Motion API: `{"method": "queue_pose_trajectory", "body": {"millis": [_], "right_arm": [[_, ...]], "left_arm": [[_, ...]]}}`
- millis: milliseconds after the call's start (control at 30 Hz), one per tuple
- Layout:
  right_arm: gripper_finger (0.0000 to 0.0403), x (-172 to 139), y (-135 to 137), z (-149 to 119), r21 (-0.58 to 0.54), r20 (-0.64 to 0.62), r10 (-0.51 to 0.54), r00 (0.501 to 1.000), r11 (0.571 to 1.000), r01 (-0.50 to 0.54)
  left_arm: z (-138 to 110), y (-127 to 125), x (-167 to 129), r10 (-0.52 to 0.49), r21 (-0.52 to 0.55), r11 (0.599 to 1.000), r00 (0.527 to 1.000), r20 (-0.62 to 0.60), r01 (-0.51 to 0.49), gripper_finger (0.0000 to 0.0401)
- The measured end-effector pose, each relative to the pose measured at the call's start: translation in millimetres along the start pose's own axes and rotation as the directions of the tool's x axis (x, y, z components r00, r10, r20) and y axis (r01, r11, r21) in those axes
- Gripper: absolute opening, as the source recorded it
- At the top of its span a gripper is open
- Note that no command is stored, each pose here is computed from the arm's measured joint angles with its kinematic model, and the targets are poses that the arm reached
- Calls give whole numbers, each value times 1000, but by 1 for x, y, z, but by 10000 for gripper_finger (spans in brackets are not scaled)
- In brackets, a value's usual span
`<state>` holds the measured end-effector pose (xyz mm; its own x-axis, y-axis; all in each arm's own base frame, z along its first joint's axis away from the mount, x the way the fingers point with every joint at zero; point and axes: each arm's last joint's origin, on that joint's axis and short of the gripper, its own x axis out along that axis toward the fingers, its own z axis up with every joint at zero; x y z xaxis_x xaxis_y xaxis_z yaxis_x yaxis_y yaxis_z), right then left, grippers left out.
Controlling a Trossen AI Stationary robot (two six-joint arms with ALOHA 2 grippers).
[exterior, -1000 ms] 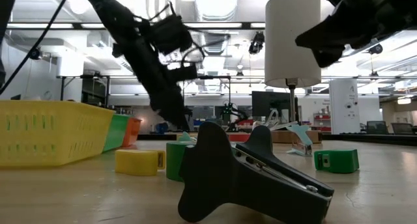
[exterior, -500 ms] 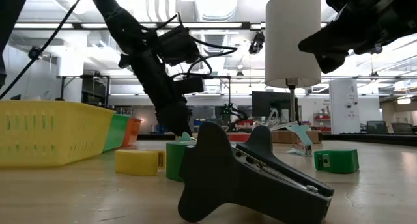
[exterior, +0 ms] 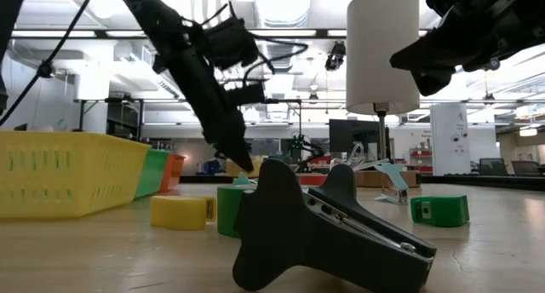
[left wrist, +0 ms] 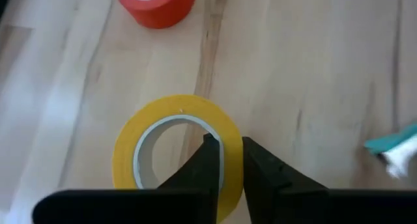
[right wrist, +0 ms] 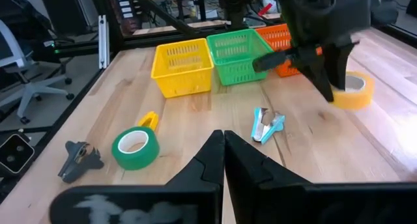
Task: Pick and place Stapler, Stapler remover, tape
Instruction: Put the yellow tape into the orange basket
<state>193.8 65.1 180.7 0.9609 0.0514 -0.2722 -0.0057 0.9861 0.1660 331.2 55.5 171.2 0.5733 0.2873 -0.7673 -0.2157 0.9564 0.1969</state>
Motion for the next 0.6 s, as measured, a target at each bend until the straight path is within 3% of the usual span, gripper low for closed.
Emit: {"method": "queue_pose_trajectory", "body": {"millis": [400, 600], "right_arm": [[9, -9, -2, 9, -65, 51, -7, 999, 998, 10], [8, -24, -21, 4, -47, 97, -18, 995, 999, 23]], "left_arm": [[6, -1, -72, -26, -53, 998, 999, 28, 27, 49], [-5, -6, -95, -46, -85, 995, 997, 55, 51, 48]]}}
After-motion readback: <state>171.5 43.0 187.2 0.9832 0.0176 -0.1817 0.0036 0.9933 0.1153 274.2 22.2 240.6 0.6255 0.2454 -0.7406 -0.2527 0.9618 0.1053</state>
